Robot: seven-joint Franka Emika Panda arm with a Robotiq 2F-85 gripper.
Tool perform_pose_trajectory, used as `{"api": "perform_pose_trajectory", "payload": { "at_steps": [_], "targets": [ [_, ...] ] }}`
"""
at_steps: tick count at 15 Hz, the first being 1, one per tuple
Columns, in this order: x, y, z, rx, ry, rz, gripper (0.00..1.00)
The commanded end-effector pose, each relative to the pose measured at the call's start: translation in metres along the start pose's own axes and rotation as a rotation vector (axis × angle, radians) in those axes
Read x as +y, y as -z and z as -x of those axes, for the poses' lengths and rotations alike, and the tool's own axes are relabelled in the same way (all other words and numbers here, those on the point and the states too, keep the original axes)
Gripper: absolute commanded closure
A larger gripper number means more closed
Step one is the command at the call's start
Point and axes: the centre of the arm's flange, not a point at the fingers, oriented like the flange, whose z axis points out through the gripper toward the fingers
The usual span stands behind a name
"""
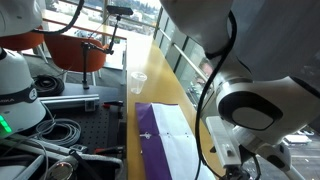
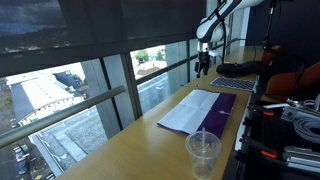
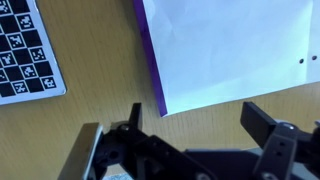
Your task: Close the purple file holder
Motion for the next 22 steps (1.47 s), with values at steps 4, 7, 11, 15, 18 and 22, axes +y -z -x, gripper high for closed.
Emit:
{"api": "perform_pose_trajectory", "payload": {
  "at_steps": [4,7,11,15,18,22],
  "targets": [
    [0.018,-0.033,-0.028,-0.046,0.020,-0.135,0.00],
    [0.021,-0.045,-0.032,-0.072,0.044,-0.159,0.00],
    [0.026,-0.059,-0.029,-0.091,0.125,-0.176,0.00],
    [0.028,-0.076,-0.027,-0.073,0.187,-0.183,0.00],
    [0.028,-0.090,-0.029,-0.076,0.214,-0.191,0.00],
    [0.022,-0.106,-0.029,-0.083,0.238,-0.203,0.00]
  ]
}}
